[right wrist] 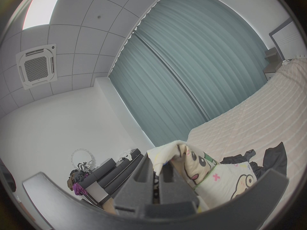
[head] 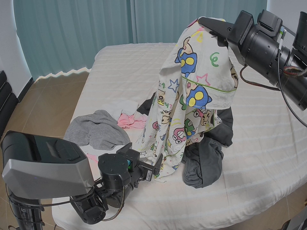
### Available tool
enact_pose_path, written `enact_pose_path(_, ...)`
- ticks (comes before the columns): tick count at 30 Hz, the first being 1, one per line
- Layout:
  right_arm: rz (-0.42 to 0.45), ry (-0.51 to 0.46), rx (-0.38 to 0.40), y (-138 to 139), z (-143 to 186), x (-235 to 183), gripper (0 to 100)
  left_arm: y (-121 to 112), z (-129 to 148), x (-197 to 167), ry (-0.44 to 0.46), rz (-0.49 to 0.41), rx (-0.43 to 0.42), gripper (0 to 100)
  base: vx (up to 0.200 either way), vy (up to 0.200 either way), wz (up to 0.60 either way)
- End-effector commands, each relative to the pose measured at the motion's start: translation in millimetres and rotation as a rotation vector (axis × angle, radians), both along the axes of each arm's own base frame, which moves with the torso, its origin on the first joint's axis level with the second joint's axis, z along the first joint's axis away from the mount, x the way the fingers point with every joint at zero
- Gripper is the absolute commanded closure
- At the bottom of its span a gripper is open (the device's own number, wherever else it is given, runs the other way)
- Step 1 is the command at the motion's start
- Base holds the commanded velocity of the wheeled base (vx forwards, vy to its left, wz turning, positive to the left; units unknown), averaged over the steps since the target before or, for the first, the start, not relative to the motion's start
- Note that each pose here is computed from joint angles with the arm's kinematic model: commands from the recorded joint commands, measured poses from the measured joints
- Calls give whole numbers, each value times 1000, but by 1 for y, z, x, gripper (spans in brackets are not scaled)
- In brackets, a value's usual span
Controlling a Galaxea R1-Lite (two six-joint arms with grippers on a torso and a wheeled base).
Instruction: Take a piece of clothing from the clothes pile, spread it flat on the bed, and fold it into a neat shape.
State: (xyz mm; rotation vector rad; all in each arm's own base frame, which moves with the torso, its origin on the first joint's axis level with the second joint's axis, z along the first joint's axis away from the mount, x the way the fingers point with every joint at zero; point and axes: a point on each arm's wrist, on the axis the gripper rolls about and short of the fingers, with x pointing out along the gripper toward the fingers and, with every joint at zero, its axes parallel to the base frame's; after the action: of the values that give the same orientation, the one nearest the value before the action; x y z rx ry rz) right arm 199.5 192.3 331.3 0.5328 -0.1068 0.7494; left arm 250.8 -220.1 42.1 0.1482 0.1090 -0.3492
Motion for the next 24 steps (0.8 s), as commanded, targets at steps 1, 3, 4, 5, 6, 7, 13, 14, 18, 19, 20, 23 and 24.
enact_pose_path(1,1,1,1,0,0,0,100,-3,-1,0,4,-56,-6,0,0,0,0)
enact_pose_path(3,1,1,1,0,0,0,100,-3,-4,2,9,-59,-4,0,0,0,0)
enact_pose_path(4,1,1,1,0,0,0,100,-3,-4,2,9,-59,-4,0,0,0,0)
enact_pose_path(5,1,1,-1,1,-1,0,100,-4,-6,4,11,-71,-5,0,0,0,0)
enact_pose_path(6,1,1,-1,1,-1,0,100,-4,-7,4,14,-77,-3,0,0,0,0)
enact_pose_path(7,1,1,-1,1,-1,0,100,-5,-8,5,17,-89,-4,0,0,0,0)
enact_pose_path(13,1,3,-1,1,-1,0,100,-11,-11,16,0,-95,-20,0,0,0,0)
enact_pose_path(14,1,2,-2,0,-1,0,100,-11,-13,17,3,-95,-18,0,0,0,0)
enact_pose_path(18,-4,0,0,-2,0,0,100,-9,-18,20,14,-87,-11,100,0,0,0)
enact_pose_path(19,-9,-1,1,-3,0,0,100,-9,-18,19,16,-87,-10,100,0,0,0)
enact_pose_path(20,-18,-1,1,-5,0,2,100,-8,-19,18,21,-87,-4,100,0,0,0)
enact_pose_path(23,-25,-1,1,-6,0,4,100,-6,-19,16,25,-87,-3,100,0,0,0)
enact_pose_path(24,-28,0,0,-7,0,4,100,-4,-19,14,31,-87,2,100,0,0,0)
